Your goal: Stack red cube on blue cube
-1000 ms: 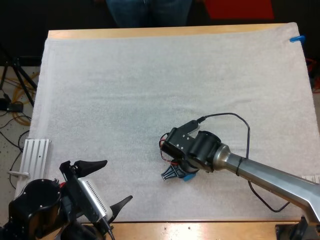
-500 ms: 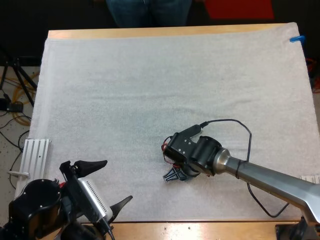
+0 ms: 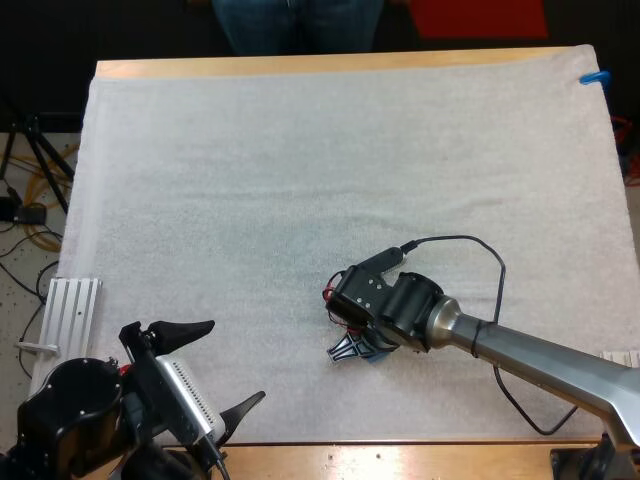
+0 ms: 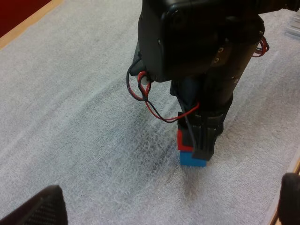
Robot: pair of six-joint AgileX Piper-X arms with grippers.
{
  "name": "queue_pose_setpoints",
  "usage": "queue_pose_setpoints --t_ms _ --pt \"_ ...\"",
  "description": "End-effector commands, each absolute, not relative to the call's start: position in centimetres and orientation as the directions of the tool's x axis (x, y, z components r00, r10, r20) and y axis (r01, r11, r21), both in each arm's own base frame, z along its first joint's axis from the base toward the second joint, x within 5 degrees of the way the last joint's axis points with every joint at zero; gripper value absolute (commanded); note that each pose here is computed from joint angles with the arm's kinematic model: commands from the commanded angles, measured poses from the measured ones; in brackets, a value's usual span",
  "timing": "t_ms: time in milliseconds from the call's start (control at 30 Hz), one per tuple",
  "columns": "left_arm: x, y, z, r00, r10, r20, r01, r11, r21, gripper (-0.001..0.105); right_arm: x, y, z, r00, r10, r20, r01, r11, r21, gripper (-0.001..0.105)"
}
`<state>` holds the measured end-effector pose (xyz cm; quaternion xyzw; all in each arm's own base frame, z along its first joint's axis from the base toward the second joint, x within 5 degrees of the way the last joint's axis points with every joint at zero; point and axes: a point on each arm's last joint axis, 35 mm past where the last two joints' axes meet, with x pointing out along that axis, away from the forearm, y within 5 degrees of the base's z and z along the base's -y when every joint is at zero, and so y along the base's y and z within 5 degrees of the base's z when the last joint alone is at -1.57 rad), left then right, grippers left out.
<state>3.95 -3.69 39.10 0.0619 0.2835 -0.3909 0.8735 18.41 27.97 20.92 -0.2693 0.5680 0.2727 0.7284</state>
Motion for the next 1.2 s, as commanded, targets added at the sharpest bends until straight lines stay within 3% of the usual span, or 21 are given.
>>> queue_pose_setpoints --t_ms 0,67,167,400,600,700,867,1033,1167 --pt "4.0 -3.7 39.2 0.535 -0.649 -0.542 0.722 0.683 -0.105 0.087 18.4 28.0 21.2 0.216 0.095 -0.972 -0.708 0.701 -0.089 0.041" --pt "4.0 -3.7 39.2 0.535 -0.649 -0.542 0.722 0.683 -0.105 0.087 18.4 28.0 21.2 0.216 0.095 -0.972 -0.708 0.701 -0.089 0.06" --pt "4.0 -3.7 39.2 0.535 -0.649 -0.542 0.722 0.683 -0.105 0.087 18.4 28.0 21.2 0.225 0.089 -0.97 -0.705 0.702 -0.099 0.069" --pt "4.0 -3.7 39.2 0.535 -0.649 -0.542 0.722 0.683 -0.105 0.087 18.5 27.9 22.5 0.276 0.097 -0.956 -0.703 0.699 -0.132 0.069" --pt "4.1 -3.8 39.4 0.542 -0.654 -0.527 0.723 0.683 -0.104 0.087 18.4 27.2 28.0 0.4 0.201 -0.894 -0.701 0.696 -0.157 0.069" --pt "4.4 -4.0 40.0 0.568 -0.672 -0.475 0.726 0.681 -0.095 0.087 18.8 26.2 30.4 0.439 0.257 -0.861 -0.698 0.701 -0.146 0.069" --pt "6.3 -5.2 40.5 0.61 -0.656 -0.445 0.697 0.711 -0.094 0.087 21.5 22.6 32.4 0.462 0.283 -0.84 -0.656 0.747 -0.11 0.069" --pt "9.3 -6.5 40.6 0.656 -0.613 -0.44 0.649 0.756 -0.085 0.087 24.7 18.9 32.5 0.494 0.225 -0.84 -0.618 0.77 -0.157 0.069" --pt "12.4 -6.5 40.7 0.719 -0.561 -0.411 0.577 0.811 -0.099 0.087 27.0 15.6 32.6 0.482 0.252 -0.839 -0.586 0.805 -0.095 0.069"
